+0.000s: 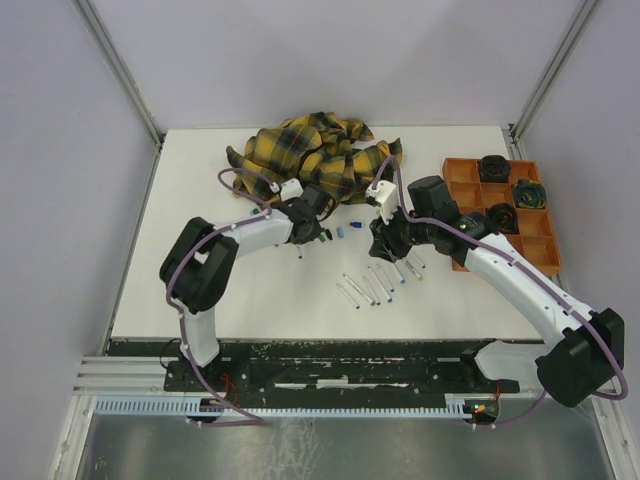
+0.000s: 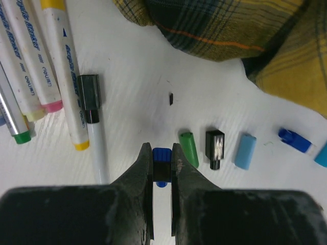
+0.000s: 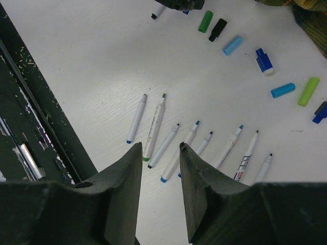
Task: Open the pen caps
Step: Place the pen cap at the center of the board.
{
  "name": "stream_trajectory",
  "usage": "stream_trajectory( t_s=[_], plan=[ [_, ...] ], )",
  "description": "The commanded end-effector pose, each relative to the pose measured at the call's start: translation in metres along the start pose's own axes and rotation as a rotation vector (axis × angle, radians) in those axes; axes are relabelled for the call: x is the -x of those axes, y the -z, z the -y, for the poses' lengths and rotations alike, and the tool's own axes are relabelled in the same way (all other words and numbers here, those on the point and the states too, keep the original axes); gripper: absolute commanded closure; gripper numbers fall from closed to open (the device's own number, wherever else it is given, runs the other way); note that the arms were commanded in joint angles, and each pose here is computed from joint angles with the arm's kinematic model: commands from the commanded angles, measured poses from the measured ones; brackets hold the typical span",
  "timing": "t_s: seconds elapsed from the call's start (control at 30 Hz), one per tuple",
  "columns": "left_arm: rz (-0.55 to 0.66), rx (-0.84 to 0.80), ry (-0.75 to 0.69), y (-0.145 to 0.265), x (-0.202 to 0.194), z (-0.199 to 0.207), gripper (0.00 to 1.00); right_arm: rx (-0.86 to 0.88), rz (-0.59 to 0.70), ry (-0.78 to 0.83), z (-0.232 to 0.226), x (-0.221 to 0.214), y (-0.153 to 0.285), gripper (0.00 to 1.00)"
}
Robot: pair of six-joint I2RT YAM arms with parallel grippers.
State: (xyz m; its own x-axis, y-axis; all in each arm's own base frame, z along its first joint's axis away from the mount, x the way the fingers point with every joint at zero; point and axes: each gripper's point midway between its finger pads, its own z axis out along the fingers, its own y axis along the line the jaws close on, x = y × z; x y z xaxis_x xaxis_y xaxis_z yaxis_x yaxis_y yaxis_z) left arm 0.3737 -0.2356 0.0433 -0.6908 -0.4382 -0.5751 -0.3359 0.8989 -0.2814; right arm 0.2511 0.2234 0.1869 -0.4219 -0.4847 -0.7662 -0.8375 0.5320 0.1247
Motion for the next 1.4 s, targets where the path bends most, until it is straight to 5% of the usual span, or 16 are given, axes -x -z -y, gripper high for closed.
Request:
stream_trajectory(
  t_s=[0.0, 0.83, 1.37],
  plan=[
    [-0.009, 0.148, -0.093, -0.013, 0.003, -0.012, 0.97, 0.018, 0.038, 0.028, -0.003, 0.007, 0.005, 0.58],
    [-0.084, 0.137, -0.096, -0.017, -0.017, -0.01, 0.79, 0.017, 0.046, 0.022, -0.002, 0.008, 0.007, 0.58],
    [-0.034, 0.108, -0.081, 0.001, 0.005, 0.0, 0.71, 0.019, 0.049, 0.02, -0.002, 0.008, 0.007, 0.57]
  ],
)
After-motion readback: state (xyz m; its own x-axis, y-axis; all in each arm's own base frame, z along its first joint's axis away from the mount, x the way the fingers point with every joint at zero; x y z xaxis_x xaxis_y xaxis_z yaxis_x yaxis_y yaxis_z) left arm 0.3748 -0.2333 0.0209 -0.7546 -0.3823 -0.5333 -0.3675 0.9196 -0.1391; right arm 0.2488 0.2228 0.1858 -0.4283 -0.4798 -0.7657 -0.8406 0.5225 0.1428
